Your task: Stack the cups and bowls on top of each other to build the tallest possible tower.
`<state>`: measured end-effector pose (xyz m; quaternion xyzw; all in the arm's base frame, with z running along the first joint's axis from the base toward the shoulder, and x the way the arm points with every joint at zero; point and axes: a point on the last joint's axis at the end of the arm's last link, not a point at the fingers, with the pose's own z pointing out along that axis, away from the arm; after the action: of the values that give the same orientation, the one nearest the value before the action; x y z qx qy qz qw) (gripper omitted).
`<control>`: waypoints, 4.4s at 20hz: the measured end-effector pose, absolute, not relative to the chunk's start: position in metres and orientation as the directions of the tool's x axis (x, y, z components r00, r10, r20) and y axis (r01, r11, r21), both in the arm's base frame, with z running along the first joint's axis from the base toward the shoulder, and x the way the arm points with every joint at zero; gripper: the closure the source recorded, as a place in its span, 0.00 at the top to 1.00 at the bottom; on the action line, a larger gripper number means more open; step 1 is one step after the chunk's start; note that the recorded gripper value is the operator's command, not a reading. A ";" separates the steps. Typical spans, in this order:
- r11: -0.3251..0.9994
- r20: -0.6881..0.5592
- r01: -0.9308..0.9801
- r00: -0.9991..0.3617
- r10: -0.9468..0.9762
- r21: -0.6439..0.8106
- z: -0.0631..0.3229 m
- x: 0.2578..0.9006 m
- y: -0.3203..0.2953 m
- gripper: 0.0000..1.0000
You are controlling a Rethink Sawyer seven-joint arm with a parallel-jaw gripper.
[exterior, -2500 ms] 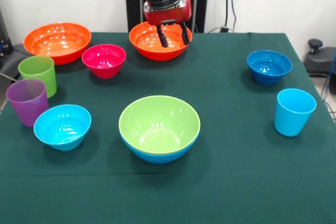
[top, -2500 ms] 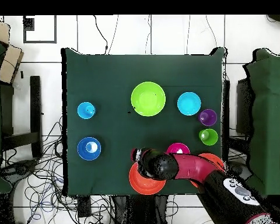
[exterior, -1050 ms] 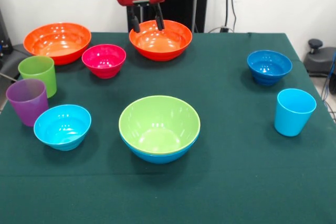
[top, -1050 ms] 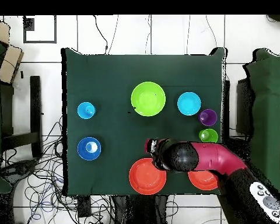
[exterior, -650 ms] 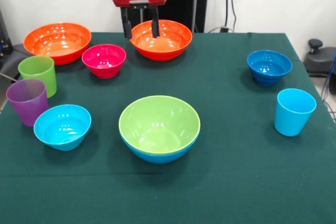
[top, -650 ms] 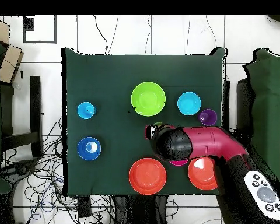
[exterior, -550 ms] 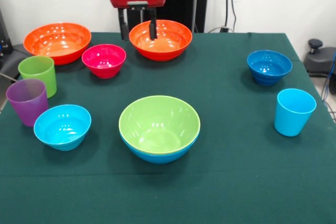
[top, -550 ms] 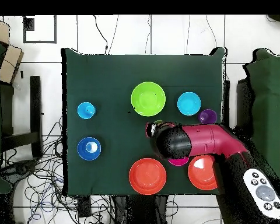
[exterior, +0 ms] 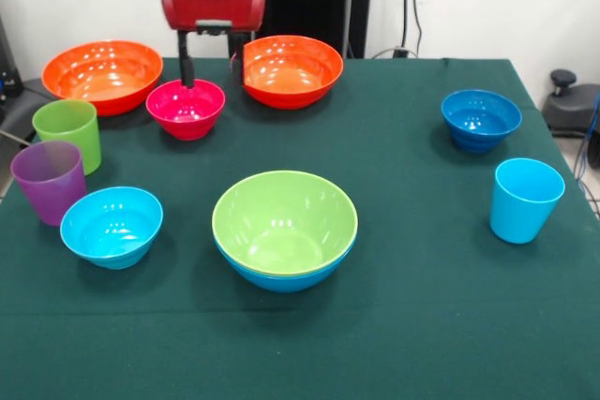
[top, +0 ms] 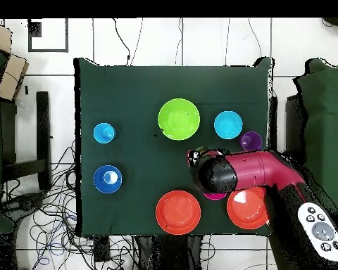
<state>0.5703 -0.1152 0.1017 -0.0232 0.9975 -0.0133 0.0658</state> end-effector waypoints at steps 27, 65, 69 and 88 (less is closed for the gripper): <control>0.975 -0.096 -0.208 -0.972 -0.215 -0.081 0.066 0.476 -0.107 1.00; 0.994 -0.053 -0.099 -0.994 -0.097 0.047 -0.004 0.420 -0.124 1.00; 0.991 -0.038 -0.122 -0.992 -0.121 0.052 -0.010 0.415 -0.117 1.00; 0.992 -0.044 -0.112 -0.993 -0.110 0.062 -0.026 0.411 -0.125 1.00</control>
<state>0.4109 -0.1249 -0.0258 -0.0557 0.9977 0.0324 0.0203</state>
